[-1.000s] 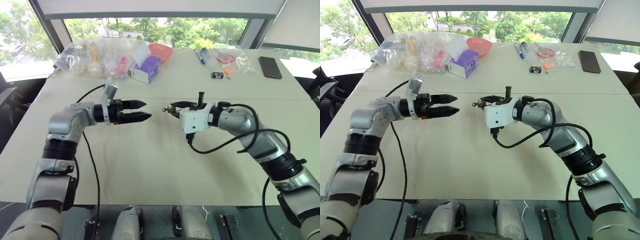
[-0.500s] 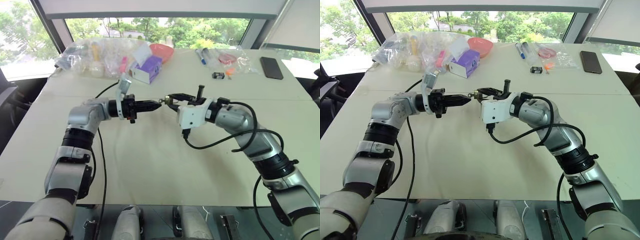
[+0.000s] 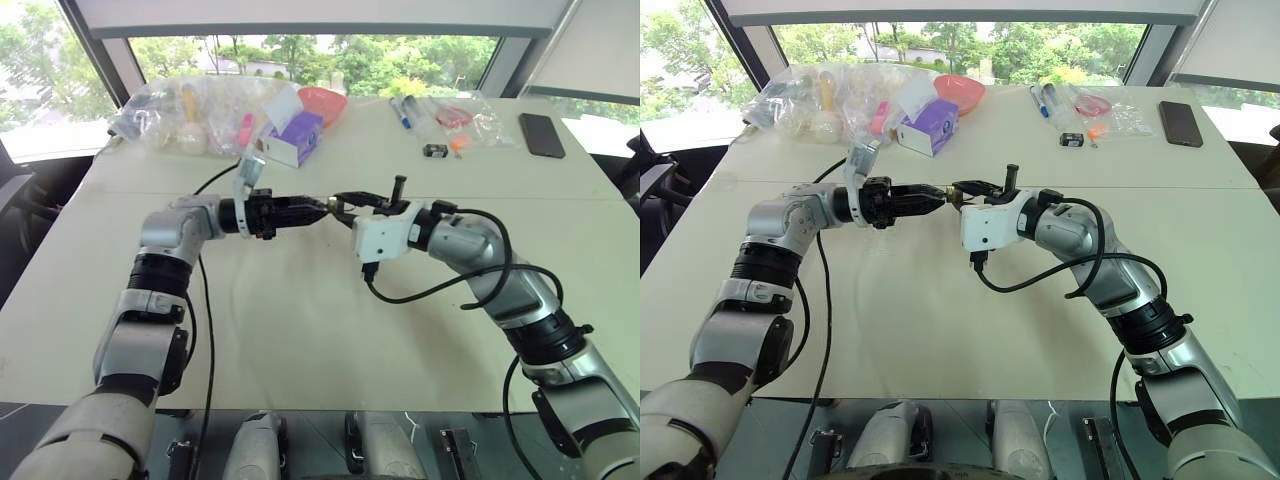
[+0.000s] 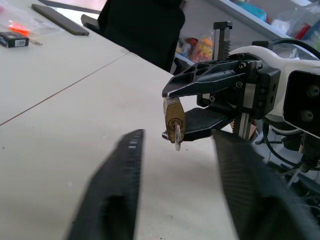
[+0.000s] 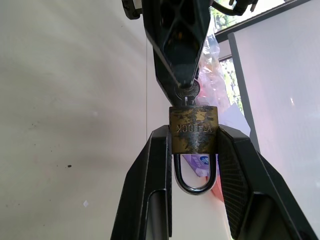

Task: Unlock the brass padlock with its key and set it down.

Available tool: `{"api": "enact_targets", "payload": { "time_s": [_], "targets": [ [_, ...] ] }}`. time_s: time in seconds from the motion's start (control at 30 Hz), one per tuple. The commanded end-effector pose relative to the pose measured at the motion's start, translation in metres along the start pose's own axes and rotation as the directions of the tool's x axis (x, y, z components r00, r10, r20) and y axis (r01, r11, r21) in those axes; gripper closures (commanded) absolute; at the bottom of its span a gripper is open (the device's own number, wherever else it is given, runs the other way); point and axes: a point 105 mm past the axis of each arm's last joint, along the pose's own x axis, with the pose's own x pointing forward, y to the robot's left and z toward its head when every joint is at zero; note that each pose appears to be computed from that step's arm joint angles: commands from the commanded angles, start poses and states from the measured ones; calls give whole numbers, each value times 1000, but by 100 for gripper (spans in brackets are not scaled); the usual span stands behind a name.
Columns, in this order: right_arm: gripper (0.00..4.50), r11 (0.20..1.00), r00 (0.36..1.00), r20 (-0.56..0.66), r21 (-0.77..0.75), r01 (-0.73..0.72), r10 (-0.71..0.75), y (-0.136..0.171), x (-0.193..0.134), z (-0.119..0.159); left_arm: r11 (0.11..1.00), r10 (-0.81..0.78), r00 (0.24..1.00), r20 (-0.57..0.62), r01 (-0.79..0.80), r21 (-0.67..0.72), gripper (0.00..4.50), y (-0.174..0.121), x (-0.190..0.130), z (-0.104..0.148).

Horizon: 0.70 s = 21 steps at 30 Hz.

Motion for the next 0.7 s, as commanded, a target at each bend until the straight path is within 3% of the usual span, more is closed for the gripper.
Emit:
{"api": "enact_targets", "payload": {
  "time_s": [0.03, 0.17, 0.37, 0.53, 0.7],
  "targets": [
    [384, 998, 998, 18, -23, 66, -65, -17, -5, 6, 998, -2, 1000, 24, 1, 57, 176, -3, -2, 14],
    [384, 997, 998, 17, -22, 68, -67, -17, -4, 5, 998, -1, 999, 35, -1, 55, 176, -3, -2, 15],
    [384, 997, 997, 23, -22, 69, -69, -17, -4, 7, 998, -5, 1000, 22, 4, 65, 444, -4, 1, 11],
    [384, 998, 998, 32, -20, 51, -51, -14, -4, 10, 988, 42, 999, -3, -41, 151, 444, 1, 4, 10],
    [384, 1000, 999, 39, 12, 19, -19, -9, -5, 11, 903, 99, 985, -142, -29, 428, 444, 5, 10, -1]
  ]
}}
